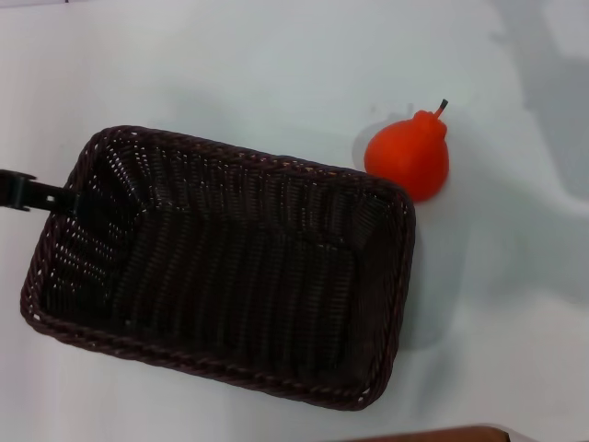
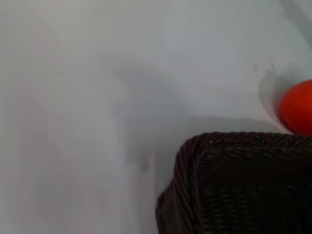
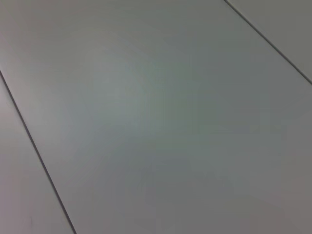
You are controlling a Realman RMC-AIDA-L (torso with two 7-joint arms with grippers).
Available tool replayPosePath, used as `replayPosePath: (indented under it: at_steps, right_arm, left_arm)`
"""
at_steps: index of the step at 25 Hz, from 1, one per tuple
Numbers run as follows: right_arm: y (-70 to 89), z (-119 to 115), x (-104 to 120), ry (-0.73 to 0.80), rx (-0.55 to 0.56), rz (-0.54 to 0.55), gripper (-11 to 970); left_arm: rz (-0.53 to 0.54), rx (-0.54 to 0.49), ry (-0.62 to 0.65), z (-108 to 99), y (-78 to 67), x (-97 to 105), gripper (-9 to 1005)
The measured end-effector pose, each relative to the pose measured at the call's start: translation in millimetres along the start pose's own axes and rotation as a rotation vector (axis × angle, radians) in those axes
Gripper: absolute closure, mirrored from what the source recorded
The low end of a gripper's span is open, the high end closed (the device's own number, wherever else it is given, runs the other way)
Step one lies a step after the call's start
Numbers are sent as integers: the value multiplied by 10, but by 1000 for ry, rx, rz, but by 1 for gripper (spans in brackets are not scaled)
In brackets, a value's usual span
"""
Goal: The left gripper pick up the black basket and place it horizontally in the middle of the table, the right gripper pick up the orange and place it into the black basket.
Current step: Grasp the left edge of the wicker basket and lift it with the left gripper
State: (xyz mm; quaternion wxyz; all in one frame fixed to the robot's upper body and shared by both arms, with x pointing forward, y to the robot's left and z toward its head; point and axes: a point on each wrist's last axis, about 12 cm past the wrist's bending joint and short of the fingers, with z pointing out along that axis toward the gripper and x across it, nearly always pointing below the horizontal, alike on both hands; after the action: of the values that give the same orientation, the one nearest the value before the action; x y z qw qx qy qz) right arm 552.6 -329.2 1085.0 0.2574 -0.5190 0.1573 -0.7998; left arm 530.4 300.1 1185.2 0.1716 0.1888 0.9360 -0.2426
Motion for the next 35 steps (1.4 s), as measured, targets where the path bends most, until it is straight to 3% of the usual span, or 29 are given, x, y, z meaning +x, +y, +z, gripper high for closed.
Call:
replayPosePath:
  at_steps: [13, 25, 32, 35]
  right_arm:
    - [14, 14, 12, 5, -9, -1, 87]
    - [38, 0, 1, -5, -27, 5, 90]
    - [47, -16, -4, -9, -33, 7, 91]
    - [57, -30, -1, -10, -37, 6, 92]
  left_arm:
    - [-37, -29, 68, 223, 115, 9, 278]
    - [-41, -15, 95, 297, 114, 52, 305]
    - [-32, -19, 76, 278, 77, 50, 769]
    - [-31, -22, 65, 258, 66, 58, 790]
